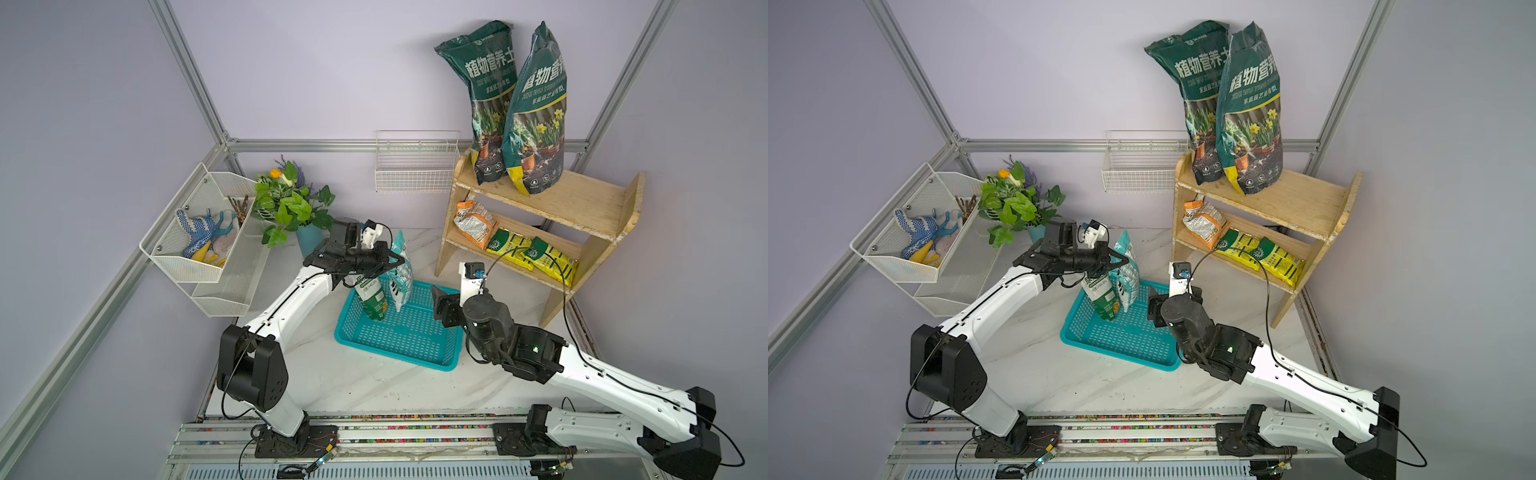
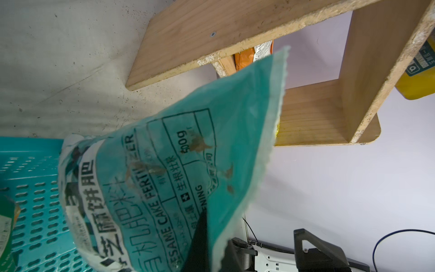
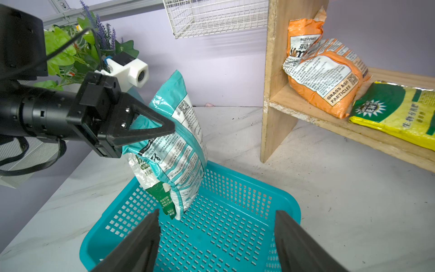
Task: Take down the fertilizer bag from the shelf
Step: Place the fertilizer bag in the storage box.
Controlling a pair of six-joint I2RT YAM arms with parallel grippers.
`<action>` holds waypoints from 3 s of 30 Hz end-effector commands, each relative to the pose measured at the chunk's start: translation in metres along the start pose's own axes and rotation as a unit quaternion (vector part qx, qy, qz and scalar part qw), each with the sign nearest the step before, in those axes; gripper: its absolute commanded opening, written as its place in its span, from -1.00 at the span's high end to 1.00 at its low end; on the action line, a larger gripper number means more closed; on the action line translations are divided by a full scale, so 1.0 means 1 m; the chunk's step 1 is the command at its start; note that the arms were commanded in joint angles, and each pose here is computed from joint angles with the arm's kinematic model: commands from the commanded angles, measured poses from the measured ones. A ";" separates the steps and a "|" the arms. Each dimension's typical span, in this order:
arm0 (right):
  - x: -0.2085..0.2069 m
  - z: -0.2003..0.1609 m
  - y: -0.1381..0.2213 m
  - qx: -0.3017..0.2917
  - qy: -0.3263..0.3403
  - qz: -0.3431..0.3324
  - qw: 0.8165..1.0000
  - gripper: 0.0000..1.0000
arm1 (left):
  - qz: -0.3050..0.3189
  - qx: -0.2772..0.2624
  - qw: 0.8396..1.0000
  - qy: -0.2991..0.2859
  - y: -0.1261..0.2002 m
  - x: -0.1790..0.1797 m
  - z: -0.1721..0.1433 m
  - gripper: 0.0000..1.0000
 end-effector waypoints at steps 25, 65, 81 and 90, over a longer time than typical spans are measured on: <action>-0.014 -0.006 -0.008 0.015 -0.010 -0.016 1.000 -0.62 | -0.047 -0.052 0.987 -0.144 0.041 -0.044 -0.039 1.00; -0.016 -0.011 -0.019 0.033 -0.010 -0.020 0.999 -0.63 | 0.066 -0.083 0.978 -0.182 0.033 0.021 -0.046 1.00; -0.017 -0.012 -0.019 0.034 -0.009 -0.020 0.999 -0.63 | 0.048 -0.052 0.978 -0.195 0.024 0.021 -0.047 1.00; -0.018 -0.011 -0.018 0.033 -0.009 -0.021 0.999 -0.63 | 0.061 -0.021 0.976 -0.210 -0.003 0.045 -0.034 1.00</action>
Point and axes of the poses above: each gripper's point midway between its finger pads, its own y axis back along the fingers, its own x axis along the line the jaws close on, z = x × y, the point moved 7 cm from there along y, back along the fingers, and after that the axes turned 9 degrees about y, right-handed, at the moved point
